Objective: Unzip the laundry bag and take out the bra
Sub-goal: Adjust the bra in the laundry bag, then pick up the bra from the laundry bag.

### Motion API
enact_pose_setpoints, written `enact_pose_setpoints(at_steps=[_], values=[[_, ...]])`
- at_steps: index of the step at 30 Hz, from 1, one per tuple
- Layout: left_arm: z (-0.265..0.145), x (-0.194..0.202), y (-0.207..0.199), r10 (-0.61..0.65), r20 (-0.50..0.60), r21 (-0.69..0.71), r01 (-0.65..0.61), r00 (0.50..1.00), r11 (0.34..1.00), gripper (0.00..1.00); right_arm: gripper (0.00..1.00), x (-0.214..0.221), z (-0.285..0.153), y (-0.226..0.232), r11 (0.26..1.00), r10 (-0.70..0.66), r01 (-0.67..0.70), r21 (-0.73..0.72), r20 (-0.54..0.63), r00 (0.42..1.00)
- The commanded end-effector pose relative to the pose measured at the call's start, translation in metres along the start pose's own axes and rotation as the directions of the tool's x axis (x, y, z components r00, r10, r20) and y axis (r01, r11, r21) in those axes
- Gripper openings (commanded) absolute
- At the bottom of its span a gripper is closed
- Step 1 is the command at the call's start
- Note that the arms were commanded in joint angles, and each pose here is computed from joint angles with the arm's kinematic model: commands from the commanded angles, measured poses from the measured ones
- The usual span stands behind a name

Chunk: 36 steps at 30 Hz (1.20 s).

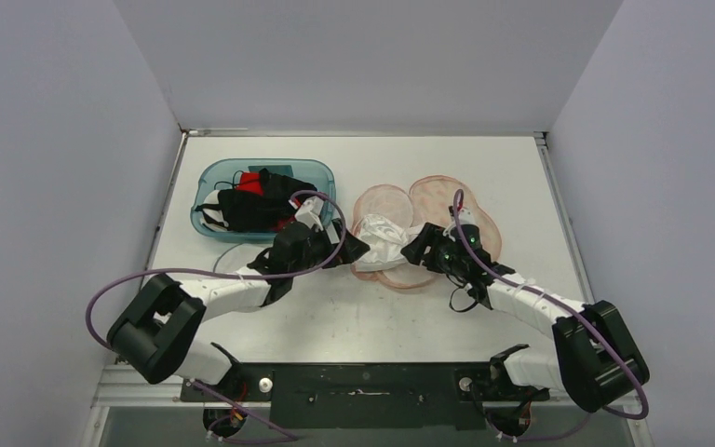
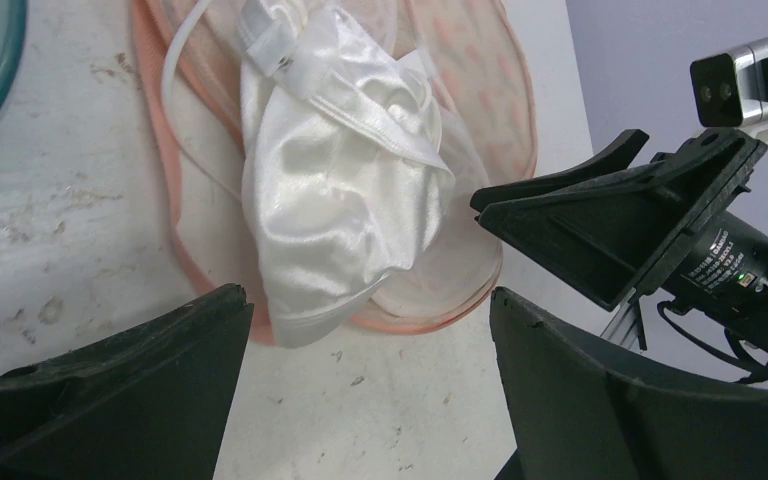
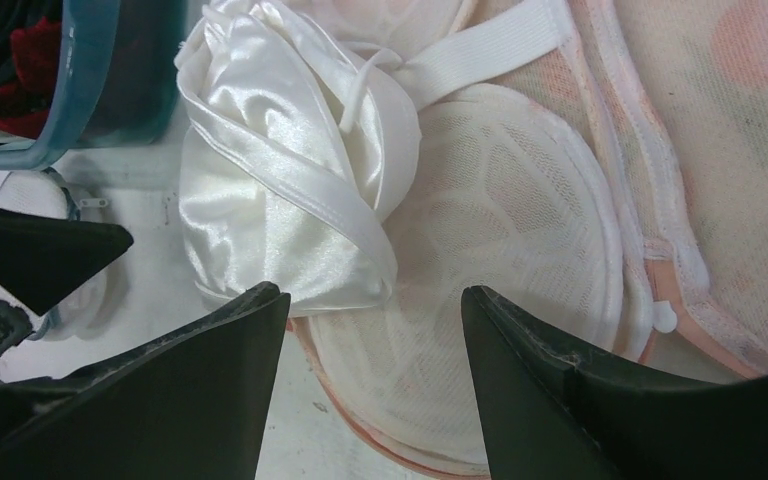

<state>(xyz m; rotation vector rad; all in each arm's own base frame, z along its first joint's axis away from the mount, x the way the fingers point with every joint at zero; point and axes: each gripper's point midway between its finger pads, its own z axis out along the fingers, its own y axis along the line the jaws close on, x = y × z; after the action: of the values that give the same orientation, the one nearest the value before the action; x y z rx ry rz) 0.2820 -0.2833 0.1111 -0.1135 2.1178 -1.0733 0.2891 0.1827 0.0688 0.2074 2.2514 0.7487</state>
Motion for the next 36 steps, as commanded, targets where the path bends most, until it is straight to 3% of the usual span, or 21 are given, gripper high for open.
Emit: enact_pose_setpoints(at_steps=[1,15,20,28,30,36], values=[[0.018,-0.023,-0.03,0.002,0.036,0.089,-0.005,0.999,0.996,0.87,0.65,-0.027,-0.008,0.024,0.996,-0.008,0.017,-0.092,0.096,0.995],[0.056,0.016,-0.009,-0.078,-0.127,0.05,0.085,0.989,0.995,0.77,0.65,-0.033,-0.026,0.034,0.99,-0.002,0.02,-0.141,0.123,0.992],[0.058,0.015,-0.019,-0.082,-0.122,0.09,0.093,0.989,0.992,0.48,0.65,-0.033,-0.027,0.033,0.99,-0.001,0.019,-0.143,0.126,0.992],[0.059,0.013,-0.024,-0.07,-0.124,0.107,0.084,0.99,0.991,0.15,0.65,-0.032,-0.029,0.03,0.99,0.007,0.01,-0.139,0.127,0.992],[0.057,0.012,-0.026,-0.067,-0.12,0.116,0.081,0.991,0.99,0.01,0.65,-0.034,-0.03,0.03,0.991,0.008,0.01,-0.137,0.132,0.991],[0.044,-0.002,-0.048,-0.018,-0.086,0.14,0.03,0.996,0.99,0.0,0.65,-0.045,-0.041,0.032,0.992,-0.003,0.024,-0.122,0.169,0.986]])
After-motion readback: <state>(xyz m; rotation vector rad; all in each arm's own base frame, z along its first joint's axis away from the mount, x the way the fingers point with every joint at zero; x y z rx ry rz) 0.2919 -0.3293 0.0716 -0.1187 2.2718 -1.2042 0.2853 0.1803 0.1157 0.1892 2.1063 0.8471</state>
